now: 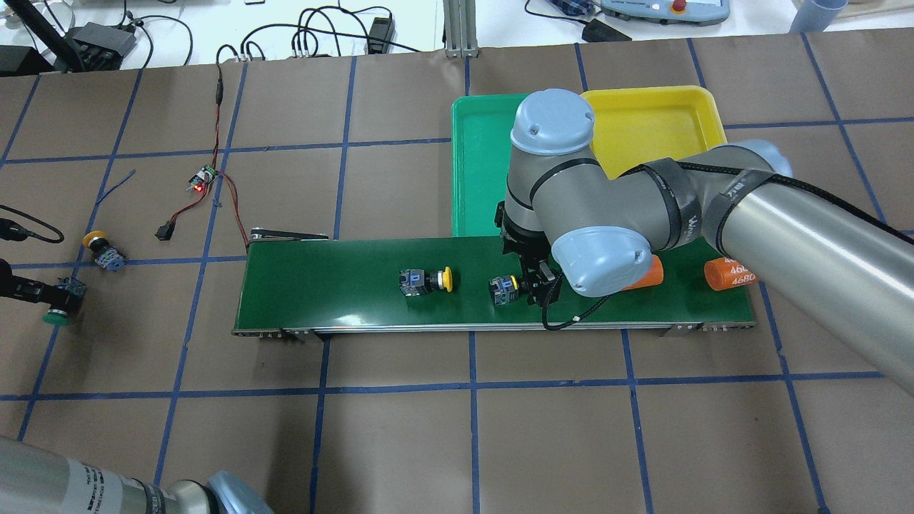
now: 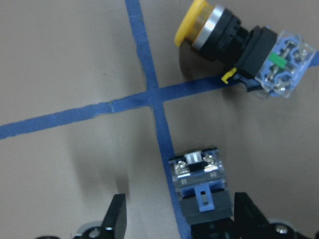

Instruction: Sort buttons by color to trays

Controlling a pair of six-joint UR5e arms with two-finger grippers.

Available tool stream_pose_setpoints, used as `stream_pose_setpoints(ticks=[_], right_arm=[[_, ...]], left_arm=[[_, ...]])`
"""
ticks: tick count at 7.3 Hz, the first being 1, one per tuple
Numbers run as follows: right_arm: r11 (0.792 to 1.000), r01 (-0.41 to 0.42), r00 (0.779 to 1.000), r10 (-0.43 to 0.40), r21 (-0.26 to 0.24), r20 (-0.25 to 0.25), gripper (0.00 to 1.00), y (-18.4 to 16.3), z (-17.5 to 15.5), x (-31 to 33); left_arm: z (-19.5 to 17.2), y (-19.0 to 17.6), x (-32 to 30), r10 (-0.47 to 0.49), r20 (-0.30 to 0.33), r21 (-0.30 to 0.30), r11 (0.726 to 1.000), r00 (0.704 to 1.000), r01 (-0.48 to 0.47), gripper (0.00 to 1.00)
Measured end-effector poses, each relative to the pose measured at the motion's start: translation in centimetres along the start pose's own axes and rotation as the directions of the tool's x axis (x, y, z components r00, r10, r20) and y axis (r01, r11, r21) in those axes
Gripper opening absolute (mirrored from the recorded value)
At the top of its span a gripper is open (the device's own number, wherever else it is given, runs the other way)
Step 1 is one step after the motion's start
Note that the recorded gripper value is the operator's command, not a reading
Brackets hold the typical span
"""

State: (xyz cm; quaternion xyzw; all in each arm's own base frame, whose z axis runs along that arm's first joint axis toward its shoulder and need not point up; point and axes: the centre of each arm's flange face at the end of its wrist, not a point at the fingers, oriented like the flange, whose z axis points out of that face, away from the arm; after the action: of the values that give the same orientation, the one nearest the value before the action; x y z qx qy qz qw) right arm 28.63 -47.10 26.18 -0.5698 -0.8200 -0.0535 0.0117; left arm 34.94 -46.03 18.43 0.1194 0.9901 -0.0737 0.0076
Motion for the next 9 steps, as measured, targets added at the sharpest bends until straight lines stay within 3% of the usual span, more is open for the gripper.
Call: stream_pose_setpoints(ticks=[1, 2, 3, 4, 5, 7, 9], right_arm=[[1.0, -0.001, 1.0, 0.001, 0.0, -0.007, 0.93, -0.1, 0.4, -0.1], [1.0, -0.003, 1.0, 0.003, 0.0, -0.014, 0.62, -0.3, 0.7, -0.2], [1.0, -0.006, 1.0, 0.006, -0.001, -0.022, 0.38, -0.6, 1.0, -0.2], [1.0, -0.009, 1.0, 0.009, -0.001, -0.029, 0.08, -0.9, 1.3, -0.1], [1.0, -0.014, 0.999, 0.014, -0.002, -0.035, 0.0, -1.3, 1.6, 0.0], [0.999, -0.028, 0.999, 0.028, -0.026, -0.015, 0.0, -2.0, 1.1, -0.2], [0.999, -0.026, 0.997, 0.028, -0.036, 0.065, 0.0, -2.8, -1.9, -1.4]], left_arm=[[-0.1, -0.1, 0.0, 0.037, -0.003, 0.015, 0.999, 0.999, -0.037, 0.55], [-0.2, -0.3, 0.2, 0.09, -0.008, 0.031, 0.996, 0.996, -0.089, 0.51], [-0.3, -0.5, 0.5, 0.159, -0.015, 0.052, 0.986, 0.987, -0.158, 0.42], [-0.4, -0.8, 0.9, 0.24, -0.02, 0.073, 0.968, 0.97, -0.238, 0.41], [-0.2, -0.9, 1.2, 0.299, -0.026, 0.084, 0.951, 0.954, -0.296, 0.34], [-0.3, -1.0, 1.1, 0.334, -0.024, 0.092, 0.939, 0.942, -0.33, 0.34], [-3.0, -3.8, 3.8, 0.401, -0.016, 0.1, 0.912, 0.916, -0.398, 0.34]])
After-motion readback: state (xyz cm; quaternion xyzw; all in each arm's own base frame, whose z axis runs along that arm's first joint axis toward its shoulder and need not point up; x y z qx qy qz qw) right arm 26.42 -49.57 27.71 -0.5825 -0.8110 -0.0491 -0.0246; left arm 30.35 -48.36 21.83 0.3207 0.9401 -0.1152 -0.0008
